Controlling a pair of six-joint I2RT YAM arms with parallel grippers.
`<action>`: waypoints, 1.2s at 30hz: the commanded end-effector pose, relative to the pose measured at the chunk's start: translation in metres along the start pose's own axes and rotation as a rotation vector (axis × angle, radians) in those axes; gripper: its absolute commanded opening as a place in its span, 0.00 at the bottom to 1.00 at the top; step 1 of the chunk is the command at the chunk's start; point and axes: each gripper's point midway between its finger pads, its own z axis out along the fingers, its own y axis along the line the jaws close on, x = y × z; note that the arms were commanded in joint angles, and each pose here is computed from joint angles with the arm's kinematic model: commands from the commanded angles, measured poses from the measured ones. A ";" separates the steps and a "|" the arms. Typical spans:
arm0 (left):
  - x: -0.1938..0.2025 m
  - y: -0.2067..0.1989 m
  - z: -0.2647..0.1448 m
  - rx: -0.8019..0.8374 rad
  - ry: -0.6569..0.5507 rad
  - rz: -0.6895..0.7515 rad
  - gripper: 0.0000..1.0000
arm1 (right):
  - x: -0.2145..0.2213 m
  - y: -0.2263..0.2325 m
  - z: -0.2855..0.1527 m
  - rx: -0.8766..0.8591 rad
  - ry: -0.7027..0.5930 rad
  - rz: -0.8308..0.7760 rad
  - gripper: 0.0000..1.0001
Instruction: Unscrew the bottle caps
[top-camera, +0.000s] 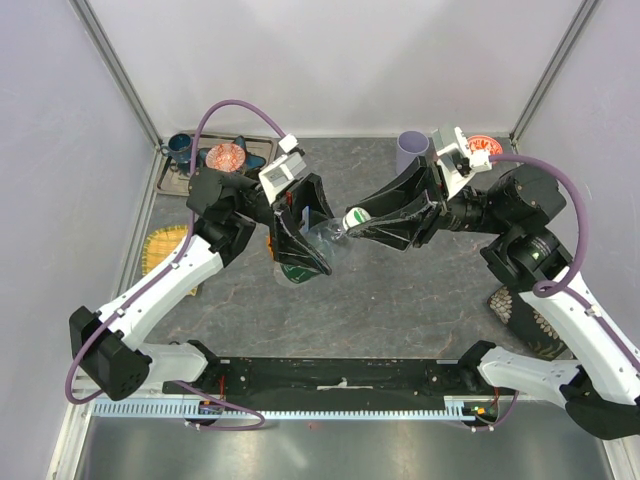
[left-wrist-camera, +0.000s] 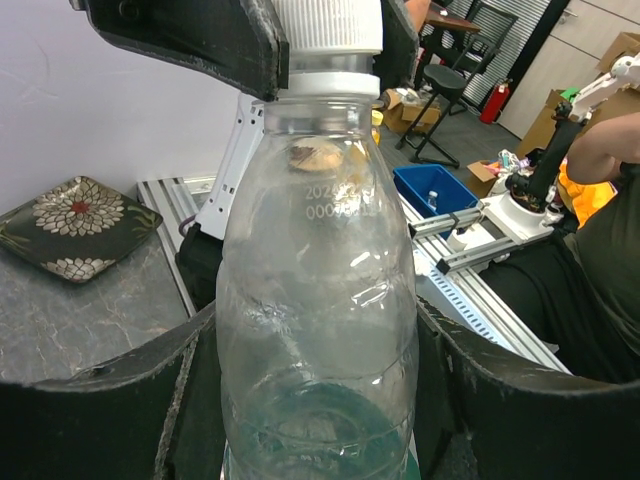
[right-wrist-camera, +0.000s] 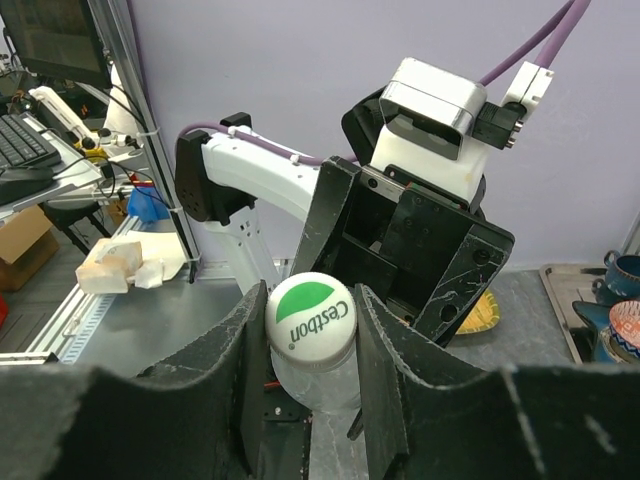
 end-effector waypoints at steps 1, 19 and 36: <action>-0.011 0.012 -0.008 -0.068 -0.055 -0.015 0.18 | -0.016 0.044 -0.013 -0.124 -0.012 -0.026 0.00; -0.012 0.014 -0.009 -0.108 -0.058 0.002 0.19 | -0.017 -0.010 -0.003 0.132 -0.018 0.055 0.53; -0.009 0.011 -0.009 -0.106 -0.054 0.028 0.21 | -0.022 -0.050 0.002 0.311 -0.045 0.130 0.86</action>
